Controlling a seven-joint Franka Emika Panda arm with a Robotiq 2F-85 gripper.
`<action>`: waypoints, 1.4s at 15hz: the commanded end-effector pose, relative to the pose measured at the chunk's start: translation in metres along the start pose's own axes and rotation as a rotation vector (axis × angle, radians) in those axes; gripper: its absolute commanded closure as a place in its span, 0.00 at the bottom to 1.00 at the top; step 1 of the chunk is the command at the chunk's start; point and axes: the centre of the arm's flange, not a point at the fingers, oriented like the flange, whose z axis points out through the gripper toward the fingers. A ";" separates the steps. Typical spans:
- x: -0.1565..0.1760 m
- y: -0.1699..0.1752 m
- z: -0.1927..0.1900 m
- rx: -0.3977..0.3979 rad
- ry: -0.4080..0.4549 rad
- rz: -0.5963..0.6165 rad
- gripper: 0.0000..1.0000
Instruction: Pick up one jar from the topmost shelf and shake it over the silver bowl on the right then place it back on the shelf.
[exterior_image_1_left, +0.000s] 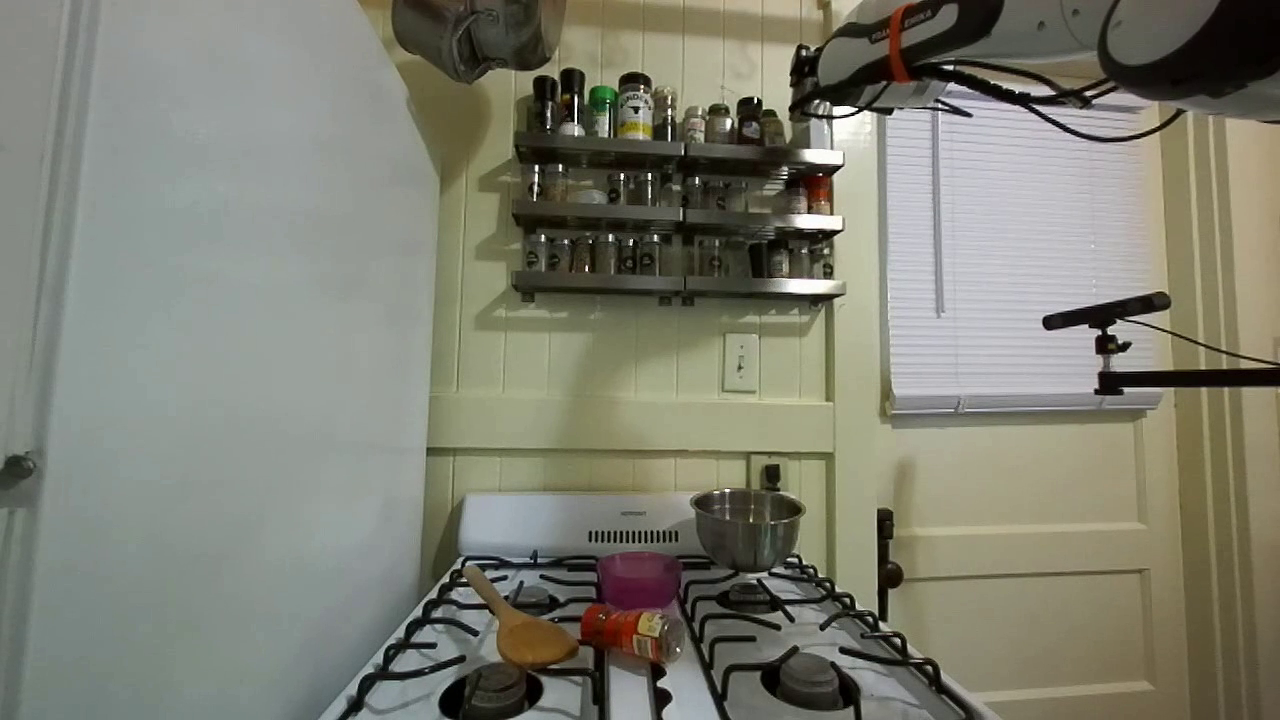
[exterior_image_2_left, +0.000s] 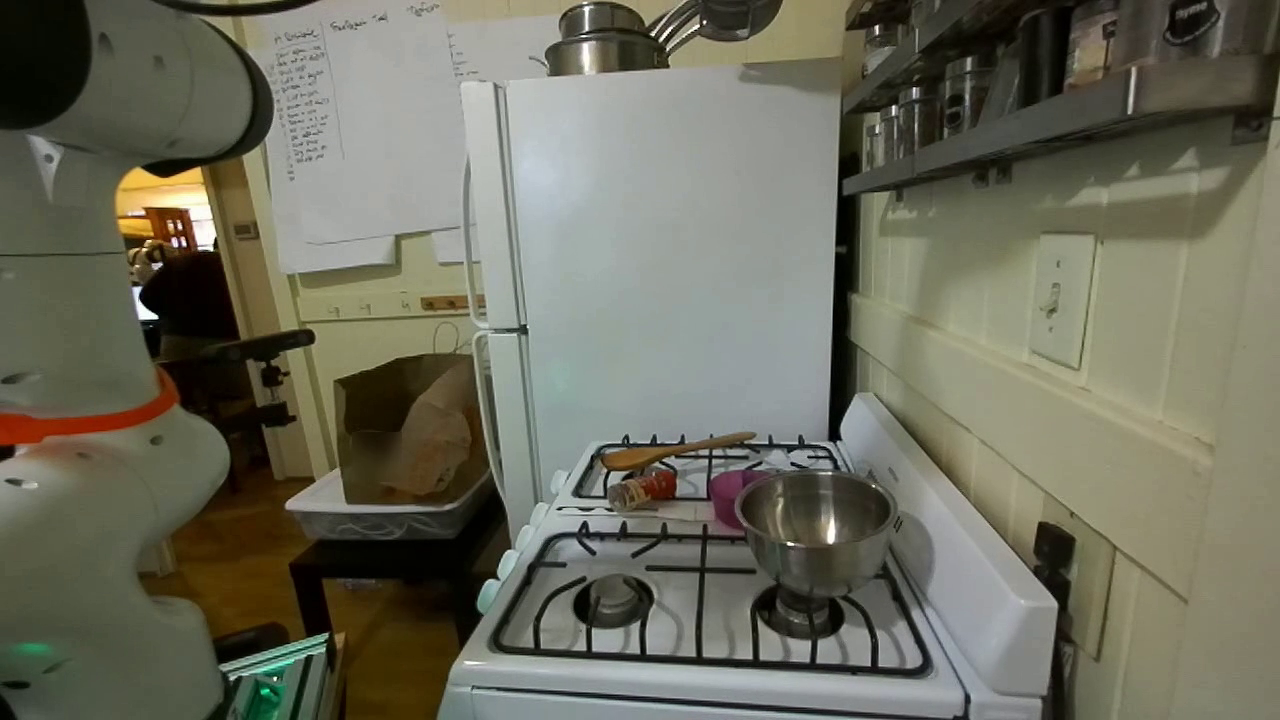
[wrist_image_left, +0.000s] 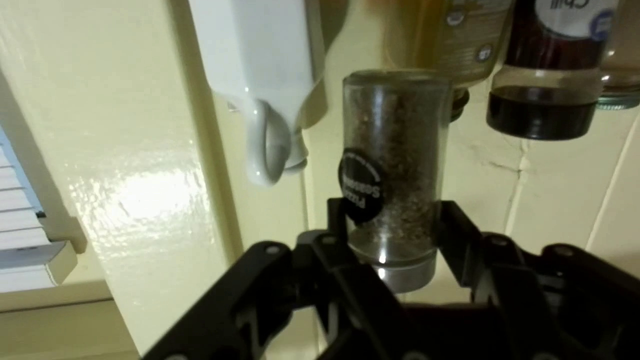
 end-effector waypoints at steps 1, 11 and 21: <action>0.028 -0.002 -0.038 -0.026 -0.011 -0.042 0.77; 0.041 -0.036 -0.146 0.406 -0.325 0.213 0.77; 0.019 -0.040 -0.150 0.537 -0.449 0.276 0.52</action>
